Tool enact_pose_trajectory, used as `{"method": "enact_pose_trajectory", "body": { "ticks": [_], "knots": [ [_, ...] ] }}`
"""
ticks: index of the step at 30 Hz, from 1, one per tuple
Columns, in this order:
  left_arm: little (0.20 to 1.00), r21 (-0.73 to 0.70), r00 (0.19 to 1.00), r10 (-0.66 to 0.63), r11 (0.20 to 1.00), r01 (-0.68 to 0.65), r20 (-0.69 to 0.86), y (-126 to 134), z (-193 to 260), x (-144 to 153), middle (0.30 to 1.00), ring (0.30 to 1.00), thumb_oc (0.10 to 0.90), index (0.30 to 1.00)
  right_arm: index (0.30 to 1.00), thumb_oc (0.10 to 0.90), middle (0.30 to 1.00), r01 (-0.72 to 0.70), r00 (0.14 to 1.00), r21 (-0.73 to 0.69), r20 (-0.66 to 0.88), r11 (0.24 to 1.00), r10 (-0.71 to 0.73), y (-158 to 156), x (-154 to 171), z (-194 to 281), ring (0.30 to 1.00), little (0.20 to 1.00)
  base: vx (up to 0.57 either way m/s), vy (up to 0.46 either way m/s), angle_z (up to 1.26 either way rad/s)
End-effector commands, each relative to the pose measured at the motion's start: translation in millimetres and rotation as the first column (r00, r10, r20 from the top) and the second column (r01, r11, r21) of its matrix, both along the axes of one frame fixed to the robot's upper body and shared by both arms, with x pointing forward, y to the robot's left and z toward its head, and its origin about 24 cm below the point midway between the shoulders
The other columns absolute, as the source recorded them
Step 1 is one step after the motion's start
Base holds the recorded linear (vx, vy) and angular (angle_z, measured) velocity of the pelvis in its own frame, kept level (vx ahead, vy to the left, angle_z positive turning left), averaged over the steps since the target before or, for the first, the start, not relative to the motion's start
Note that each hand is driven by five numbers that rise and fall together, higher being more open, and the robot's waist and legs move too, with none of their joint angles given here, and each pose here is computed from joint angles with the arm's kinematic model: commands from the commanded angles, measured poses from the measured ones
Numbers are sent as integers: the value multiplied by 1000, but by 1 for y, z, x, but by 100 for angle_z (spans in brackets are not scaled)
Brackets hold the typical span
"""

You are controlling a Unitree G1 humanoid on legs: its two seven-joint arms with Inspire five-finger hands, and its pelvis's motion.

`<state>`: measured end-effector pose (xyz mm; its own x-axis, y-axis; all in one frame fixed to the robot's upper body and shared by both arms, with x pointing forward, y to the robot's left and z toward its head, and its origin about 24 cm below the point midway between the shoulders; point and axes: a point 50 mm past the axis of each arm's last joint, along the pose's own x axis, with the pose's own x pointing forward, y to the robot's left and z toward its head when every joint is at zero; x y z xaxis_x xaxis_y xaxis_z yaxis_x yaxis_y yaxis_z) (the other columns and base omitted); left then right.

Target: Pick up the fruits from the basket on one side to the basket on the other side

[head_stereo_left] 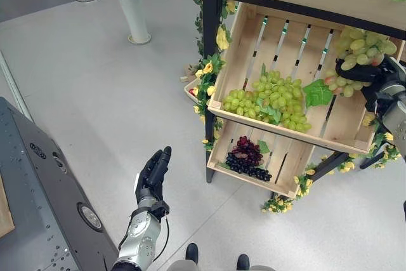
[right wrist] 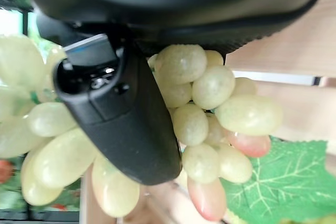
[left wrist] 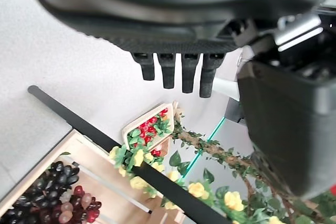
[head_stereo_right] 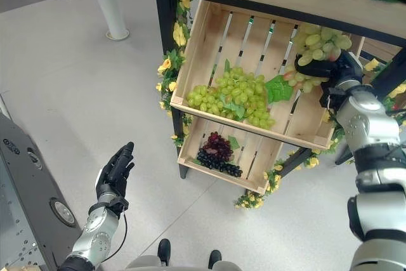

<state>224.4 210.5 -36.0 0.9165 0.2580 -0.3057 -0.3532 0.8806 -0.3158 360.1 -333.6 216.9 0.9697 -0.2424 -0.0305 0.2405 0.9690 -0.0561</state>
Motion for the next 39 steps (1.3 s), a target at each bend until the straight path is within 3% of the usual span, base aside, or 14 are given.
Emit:
{"method": "enact_pose_trajectory", "body": {
  "ticks": [1,6,8,16,26,35,39],
  "knots": [
    [900,84,968,-87,994,69,234,-3,42,27,900,900,800,900,300,400,300,86,988,-201,146,976,-57,-18,-8,82,300,300,2,-1,6],
    [900,75,967,-109,993,94,231,-9,43,32,900,900,800,900,300,400,300,74,997,-349,6,934,-77,-16,0,78,300,300,-6,5,7],
    [900,73,967,-114,992,100,229,-12,42,33,900,900,800,900,900,800,900,65,996,-397,-37,915,-86,-16,2,77,900,900,0,0,0],
    [900,72,965,-133,990,120,225,-18,42,33,900,900,800,900,900,800,900,-36,973,-537,-211,843,-93,-15,6,69,900,900,-4,3,1],
    [900,65,966,-139,990,128,219,-16,40,32,900,900,800,900,900,800,900,-31,965,-595,-227,803,-132,-16,7,73,900,900,0,0,0],
    [900,54,965,-139,990,130,223,-14,40,30,900,900,800,900,900,800,900,89,995,-589,15,803,-100,0,8,97,900,900,0,0,0],
    [900,42,969,-117,993,110,217,-13,39,27,900,900,800,900,900,800,900,146,982,-642,188,753,-30,34,7,91,900,900,6,2,-2]
  ]
}}
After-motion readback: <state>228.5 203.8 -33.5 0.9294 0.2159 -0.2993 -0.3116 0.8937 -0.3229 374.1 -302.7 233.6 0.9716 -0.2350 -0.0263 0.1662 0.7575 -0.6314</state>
